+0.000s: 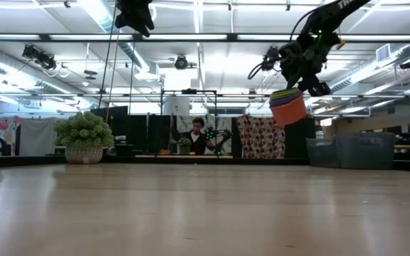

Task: Nest measuring cups in basket
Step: Put the nested measuring cups into the black bin

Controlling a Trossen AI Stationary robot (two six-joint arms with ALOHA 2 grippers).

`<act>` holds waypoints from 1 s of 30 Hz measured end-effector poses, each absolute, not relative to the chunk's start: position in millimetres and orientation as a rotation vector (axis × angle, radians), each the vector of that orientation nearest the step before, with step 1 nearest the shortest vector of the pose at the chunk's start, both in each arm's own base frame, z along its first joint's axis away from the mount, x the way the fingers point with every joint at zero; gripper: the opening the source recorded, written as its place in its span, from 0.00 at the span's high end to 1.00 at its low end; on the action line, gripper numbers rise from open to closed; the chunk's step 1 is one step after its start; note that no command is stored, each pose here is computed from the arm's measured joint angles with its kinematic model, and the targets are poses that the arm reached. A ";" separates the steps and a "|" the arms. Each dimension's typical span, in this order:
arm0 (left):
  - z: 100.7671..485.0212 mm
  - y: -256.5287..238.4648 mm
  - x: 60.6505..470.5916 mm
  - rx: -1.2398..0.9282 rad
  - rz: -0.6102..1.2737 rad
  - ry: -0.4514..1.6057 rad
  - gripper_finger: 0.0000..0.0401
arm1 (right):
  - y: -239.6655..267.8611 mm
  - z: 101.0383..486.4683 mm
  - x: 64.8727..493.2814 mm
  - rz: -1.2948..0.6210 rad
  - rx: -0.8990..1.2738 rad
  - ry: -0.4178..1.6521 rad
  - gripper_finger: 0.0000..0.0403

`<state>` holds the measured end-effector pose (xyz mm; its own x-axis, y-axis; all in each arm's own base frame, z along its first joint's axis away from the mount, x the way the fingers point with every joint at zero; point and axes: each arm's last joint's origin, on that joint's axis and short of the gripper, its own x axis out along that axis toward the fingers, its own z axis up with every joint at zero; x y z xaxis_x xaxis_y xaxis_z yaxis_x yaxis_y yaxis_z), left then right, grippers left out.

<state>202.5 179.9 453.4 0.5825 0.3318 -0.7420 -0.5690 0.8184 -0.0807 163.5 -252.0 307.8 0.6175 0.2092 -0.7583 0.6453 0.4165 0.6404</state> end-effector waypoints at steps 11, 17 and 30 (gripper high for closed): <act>455.5 181.5 204.3 -0.313 0.540 0.758 0.59 | -257.9 308.3 152.7 -0.392 1.169 0.892 0.72; 457.1 182.6 205.5 -0.301 0.542 0.737 0.59 | -258.1 308.1 151.3 -0.403 1.174 0.899 0.72; 455.2 192.0 208.6 -0.156 0.529 0.759 0.59 | -263.0 307.9 140.6 -0.500 1.320 0.866 0.72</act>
